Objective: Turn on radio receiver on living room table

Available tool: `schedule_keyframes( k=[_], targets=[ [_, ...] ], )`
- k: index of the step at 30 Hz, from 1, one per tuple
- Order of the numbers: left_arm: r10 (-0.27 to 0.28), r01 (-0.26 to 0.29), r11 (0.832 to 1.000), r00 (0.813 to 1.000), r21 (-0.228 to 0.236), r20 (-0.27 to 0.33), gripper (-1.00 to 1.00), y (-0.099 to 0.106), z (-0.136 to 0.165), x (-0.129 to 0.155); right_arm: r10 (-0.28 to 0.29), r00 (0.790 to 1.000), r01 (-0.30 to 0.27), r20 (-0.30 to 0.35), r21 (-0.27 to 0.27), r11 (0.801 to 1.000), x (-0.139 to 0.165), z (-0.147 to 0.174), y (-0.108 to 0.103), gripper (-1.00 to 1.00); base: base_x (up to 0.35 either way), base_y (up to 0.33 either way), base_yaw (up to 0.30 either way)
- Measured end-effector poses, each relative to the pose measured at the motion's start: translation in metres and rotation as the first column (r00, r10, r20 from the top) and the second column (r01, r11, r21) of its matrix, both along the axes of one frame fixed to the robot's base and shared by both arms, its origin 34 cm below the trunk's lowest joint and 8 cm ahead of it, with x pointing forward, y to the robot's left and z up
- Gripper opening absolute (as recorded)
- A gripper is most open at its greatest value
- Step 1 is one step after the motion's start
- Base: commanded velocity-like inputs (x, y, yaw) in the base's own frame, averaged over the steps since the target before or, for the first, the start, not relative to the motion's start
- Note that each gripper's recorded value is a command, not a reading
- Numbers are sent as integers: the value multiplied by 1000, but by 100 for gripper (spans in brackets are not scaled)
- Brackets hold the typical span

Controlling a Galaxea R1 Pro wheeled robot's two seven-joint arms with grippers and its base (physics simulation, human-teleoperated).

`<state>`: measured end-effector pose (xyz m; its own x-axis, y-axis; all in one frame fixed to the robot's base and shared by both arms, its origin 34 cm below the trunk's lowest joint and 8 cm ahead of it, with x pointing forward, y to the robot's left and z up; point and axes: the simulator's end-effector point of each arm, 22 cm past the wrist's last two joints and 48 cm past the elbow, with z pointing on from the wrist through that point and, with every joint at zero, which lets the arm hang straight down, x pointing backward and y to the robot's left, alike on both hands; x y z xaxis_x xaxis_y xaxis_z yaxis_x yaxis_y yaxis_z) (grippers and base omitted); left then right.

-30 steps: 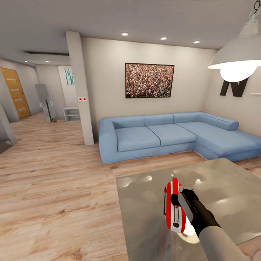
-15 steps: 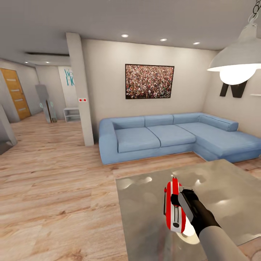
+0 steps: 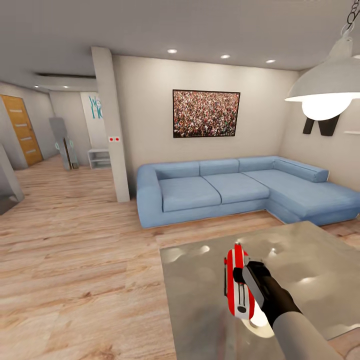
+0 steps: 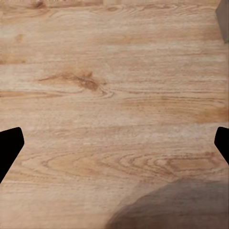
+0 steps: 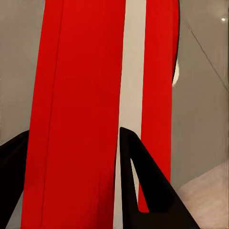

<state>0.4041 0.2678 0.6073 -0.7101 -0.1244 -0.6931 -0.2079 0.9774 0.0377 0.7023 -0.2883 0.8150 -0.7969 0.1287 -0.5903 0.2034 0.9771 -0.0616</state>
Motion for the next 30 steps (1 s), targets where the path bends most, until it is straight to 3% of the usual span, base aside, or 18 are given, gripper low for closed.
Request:
schedule_keyframes(
  k=[11, 17, 20, 22, 27, 30],
  targets=[
    [-2, 2, 1000, 1000, -1, -1, 100, 0, 8, -1, 14, 997, -11, 80, -37, 999, 14, 25, -1, -100, 0, 0, 0],
    [-2, 2, 1000, 1000, -1, 1, 100, 0, 8, -1, 43, 981, -13, 187, -162, 987, 32, 48, -18, -100, 0, 0, 0],
    [-3, 3, 1000, 1000, -1, 1, 100, 0, 8, -1, 83, 963, -21, 255, -238, 971, 44, 66, -21, -100, 0, 0, 0],
    [-3, 3, 1000, 1000, -1, 0, 100, 0, 8, -1, 104, 950, -25, 296, -260, 965, 50, 76, -19, -100, 0, 0, 0],
    [-3, 3, 1000, 1000, -1, -1, 100, -1, 8, -1, 144, 935, -32, 323, -329, 944, 55, 87, -22, -100, 0, 0, 0],
    [-2, 2, 1000, 1000, -1, -1, 100, 0, 8, -1, 183, 929, -41, 322, -401, 915, 58, 95, -26, -100, 0, 0, 0]
  ],
)
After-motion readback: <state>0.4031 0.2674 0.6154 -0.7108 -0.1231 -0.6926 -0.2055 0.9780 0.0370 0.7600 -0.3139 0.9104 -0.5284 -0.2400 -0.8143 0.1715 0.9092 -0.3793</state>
